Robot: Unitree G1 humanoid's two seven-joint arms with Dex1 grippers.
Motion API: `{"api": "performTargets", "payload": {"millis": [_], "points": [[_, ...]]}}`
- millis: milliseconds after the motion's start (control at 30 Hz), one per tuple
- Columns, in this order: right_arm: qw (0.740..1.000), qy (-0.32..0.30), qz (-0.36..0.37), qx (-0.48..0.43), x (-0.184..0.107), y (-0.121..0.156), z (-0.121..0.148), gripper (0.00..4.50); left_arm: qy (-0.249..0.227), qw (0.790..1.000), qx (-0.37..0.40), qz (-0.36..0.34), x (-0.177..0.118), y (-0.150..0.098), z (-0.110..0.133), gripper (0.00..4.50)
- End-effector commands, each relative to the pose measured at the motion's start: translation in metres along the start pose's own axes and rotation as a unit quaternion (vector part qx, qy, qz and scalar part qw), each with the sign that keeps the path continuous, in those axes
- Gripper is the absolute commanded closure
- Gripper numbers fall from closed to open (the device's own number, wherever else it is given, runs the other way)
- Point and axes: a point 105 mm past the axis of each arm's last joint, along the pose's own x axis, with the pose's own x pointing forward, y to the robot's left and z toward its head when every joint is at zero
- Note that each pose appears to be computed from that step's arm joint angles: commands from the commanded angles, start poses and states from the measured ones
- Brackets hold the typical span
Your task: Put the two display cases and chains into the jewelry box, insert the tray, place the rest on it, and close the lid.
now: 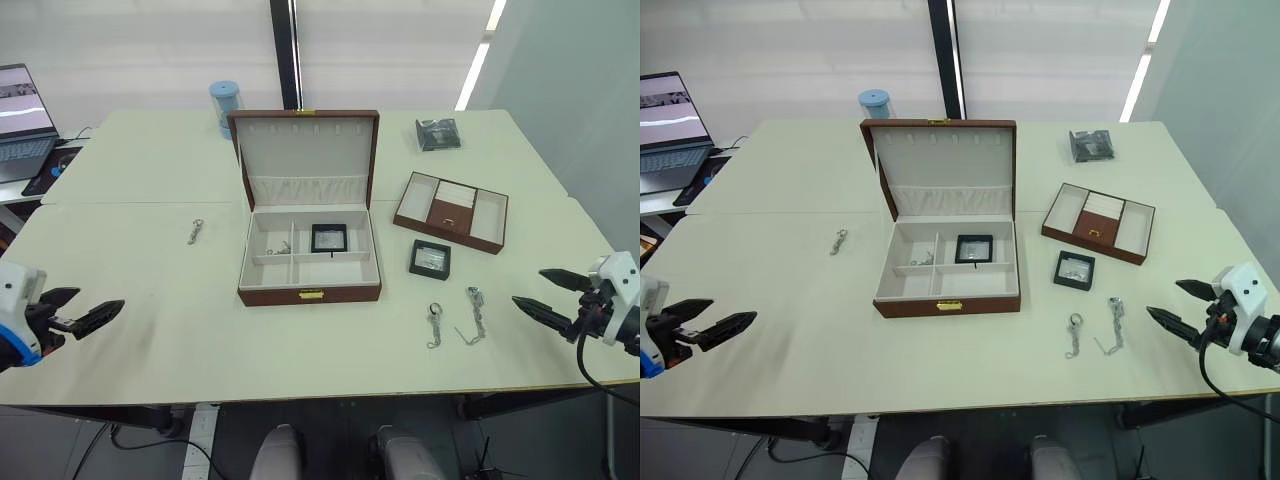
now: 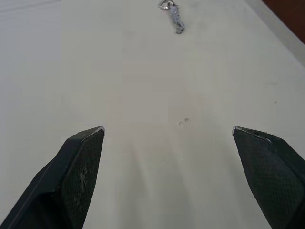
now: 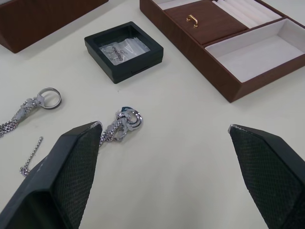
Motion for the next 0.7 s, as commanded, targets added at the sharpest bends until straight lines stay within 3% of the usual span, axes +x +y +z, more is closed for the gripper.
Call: {"api": "performTargets", "payload": {"millis": [33, 700], "points": [[1.000, -0.008, -0.007, -0.021, -0.005, -0.006, 0.009, 0.00, -0.020, 0.999, 0.020, 0.018, -0.008, 0.007, 0.012, 0.05], [1.000, -0.023, -0.004, -0.019, -0.004, -0.002, 0.014, 0.00, -0.058, 0.998, 0.001, 0.032, 0.010, 0.002, 0.016, 0.05]]}}
